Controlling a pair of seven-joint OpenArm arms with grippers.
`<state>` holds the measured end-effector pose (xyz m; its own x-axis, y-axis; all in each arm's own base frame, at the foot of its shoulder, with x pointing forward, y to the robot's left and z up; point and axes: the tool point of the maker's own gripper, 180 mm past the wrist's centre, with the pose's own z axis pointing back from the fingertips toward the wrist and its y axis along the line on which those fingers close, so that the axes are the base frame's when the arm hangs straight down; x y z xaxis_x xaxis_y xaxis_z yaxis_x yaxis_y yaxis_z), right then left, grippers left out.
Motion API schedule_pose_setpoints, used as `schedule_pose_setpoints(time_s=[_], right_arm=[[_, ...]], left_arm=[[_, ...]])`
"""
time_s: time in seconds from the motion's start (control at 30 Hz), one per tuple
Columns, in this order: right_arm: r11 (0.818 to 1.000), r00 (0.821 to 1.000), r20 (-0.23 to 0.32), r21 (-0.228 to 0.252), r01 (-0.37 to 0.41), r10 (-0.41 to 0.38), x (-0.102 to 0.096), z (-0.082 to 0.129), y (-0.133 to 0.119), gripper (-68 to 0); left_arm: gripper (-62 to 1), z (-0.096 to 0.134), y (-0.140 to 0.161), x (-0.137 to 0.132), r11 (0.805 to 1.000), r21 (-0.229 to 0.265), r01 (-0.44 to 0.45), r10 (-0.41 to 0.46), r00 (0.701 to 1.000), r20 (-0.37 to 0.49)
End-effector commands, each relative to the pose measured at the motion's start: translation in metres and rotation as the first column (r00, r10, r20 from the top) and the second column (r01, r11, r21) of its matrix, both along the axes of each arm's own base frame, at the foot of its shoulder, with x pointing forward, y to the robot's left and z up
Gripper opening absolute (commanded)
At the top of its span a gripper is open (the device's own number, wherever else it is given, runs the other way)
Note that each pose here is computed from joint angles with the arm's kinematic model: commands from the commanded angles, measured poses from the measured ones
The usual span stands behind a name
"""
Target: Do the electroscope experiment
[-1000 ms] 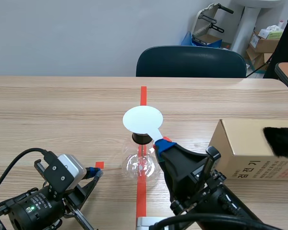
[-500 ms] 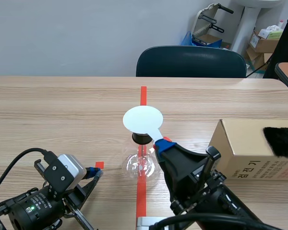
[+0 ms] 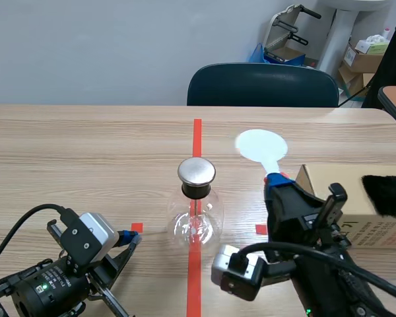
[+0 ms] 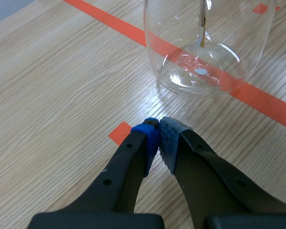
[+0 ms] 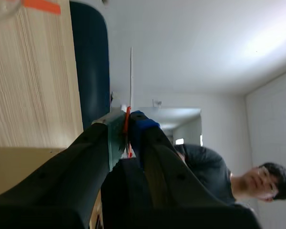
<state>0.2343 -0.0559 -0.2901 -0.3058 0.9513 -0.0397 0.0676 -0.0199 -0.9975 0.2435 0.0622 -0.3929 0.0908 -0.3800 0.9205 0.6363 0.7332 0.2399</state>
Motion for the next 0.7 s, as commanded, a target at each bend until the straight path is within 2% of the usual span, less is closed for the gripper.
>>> schedule_pose_setpoints(time_s=[0.0,0.13,0.37,0.57,0.67], right_arm=[[0.999,0.999,0.034,0.001,0.033,-0.033,0.005,0.008,-0.008,-65.8],[0.991,0.990,0.036,0.012,0.135,-0.136,0.009,0.009,-0.026,-65.8],[0.962,0.962,0.036,0.026,0.271,-0.271,0.012,0.010,-0.051,-65.8],[0.960,0.959,0.037,0.023,0.279,-0.280,0.012,0.010,-0.054,-65.8],[0.969,0.968,0.037,0.020,0.246,-0.247,0.012,0.010,-0.047,-65.8]], left_arm=[[-57.7,0.011,-0.004,0.005,1.000,-0.024,0.000,0.001,0.999,0.034],[-57.8,0.011,-0.004,0.005,1.000,-0.024,0.000,0.001,0.999,0.034],[-57.8,0.011,-0.004,0.005,1.000,-0.024,0.000,0.001,0.999,0.034],[-57.8,0.011,-0.004,0.005,1.000,-0.024,0.000,0.001,0.999,0.034],[-57.8,0.011,-0.004,0.005,1.000,-0.024,0.000,0.001,0.999,0.034]])
